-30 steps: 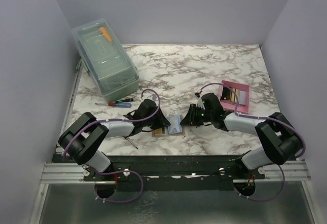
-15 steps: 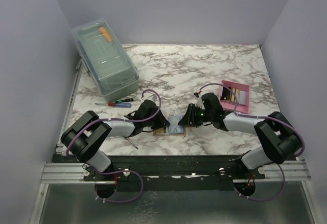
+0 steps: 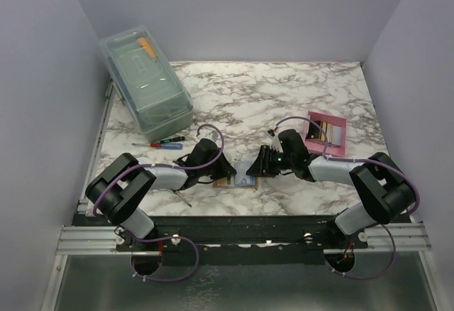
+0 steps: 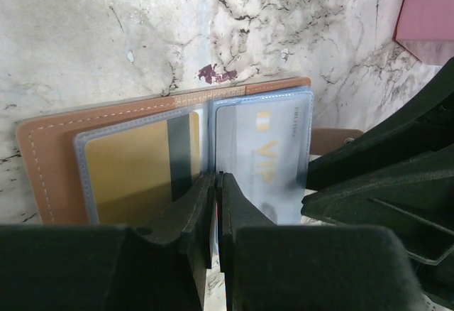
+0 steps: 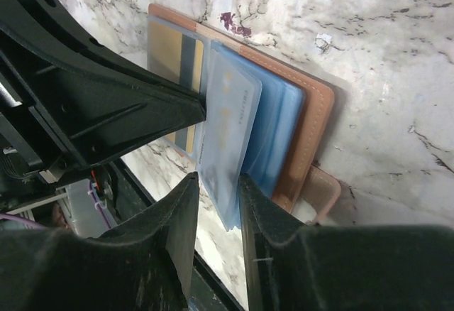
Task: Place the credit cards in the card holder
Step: Insert the credit card into the card holder.
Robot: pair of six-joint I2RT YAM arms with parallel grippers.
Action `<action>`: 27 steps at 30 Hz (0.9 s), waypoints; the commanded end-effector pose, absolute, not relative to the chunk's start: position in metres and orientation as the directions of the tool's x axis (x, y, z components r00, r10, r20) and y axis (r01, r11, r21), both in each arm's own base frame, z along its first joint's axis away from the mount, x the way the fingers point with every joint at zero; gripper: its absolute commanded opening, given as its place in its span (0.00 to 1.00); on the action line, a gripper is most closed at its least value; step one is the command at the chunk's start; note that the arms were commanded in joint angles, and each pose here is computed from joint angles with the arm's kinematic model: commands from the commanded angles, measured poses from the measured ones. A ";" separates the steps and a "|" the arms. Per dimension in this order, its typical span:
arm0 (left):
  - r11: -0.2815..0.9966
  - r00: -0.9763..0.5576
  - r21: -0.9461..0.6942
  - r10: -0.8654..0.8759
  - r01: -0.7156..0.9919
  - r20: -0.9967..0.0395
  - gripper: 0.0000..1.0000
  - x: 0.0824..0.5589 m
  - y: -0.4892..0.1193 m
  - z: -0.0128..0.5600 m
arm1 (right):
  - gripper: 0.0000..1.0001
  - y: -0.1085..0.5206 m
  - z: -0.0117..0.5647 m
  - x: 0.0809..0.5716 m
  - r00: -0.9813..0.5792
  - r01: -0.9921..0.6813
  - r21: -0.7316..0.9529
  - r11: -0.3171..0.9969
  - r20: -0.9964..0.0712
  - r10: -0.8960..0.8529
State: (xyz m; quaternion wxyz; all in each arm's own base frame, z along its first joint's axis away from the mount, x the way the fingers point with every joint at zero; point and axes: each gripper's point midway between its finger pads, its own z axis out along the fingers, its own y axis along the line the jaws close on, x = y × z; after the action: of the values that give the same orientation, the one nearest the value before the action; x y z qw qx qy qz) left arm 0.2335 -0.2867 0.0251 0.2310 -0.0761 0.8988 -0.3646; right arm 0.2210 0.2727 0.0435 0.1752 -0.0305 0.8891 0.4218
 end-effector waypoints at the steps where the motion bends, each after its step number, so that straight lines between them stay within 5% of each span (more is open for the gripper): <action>1: 0.782 -0.914 -0.623 -0.265 -0.018 -0.307 0.12 0.214 -0.272 -0.009 | 0.32 0.285 0.060 0.220 -0.932 -0.241 0.762 0.602 -0.354 0.076; 9: 0.751 -0.918 -0.660 -0.258 0.004 -0.300 0.18 0.214 -0.280 0.005 | 0.34 0.276 0.054 0.222 -0.930 -0.222 0.720 0.657 -0.360 0.080; 18: 0.754 -0.895 -0.651 -0.231 0.083 -0.382 0.53 0.211 -0.269 0.068 | 0.42 0.245 0.051 0.227 -0.910 -0.200 0.576 0.793 -0.409 0.068; 22: 0.824 -0.881 -0.562 -0.207 0.077 -0.425 0.62 0.205 -0.238 0.078 | 0.49 0.237 0.056 0.228 -0.898 -0.197 0.542 0.817 -0.433 0.071; 27: 0.862 -0.872 -0.506 -0.247 0.002 -0.423 0.87 0.205 -0.206 0.069 | 0.53 0.231 0.050 0.232 -0.900 -0.177 0.503 0.846 -0.430 0.067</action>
State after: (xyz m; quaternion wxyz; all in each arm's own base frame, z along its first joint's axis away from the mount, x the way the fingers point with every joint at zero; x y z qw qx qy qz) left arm 0.2130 -0.2477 0.0979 0.2664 -0.0448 0.9025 -0.3355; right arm 0.2264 0.2419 0.0541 0.2137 -0.0289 0.9225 0.3201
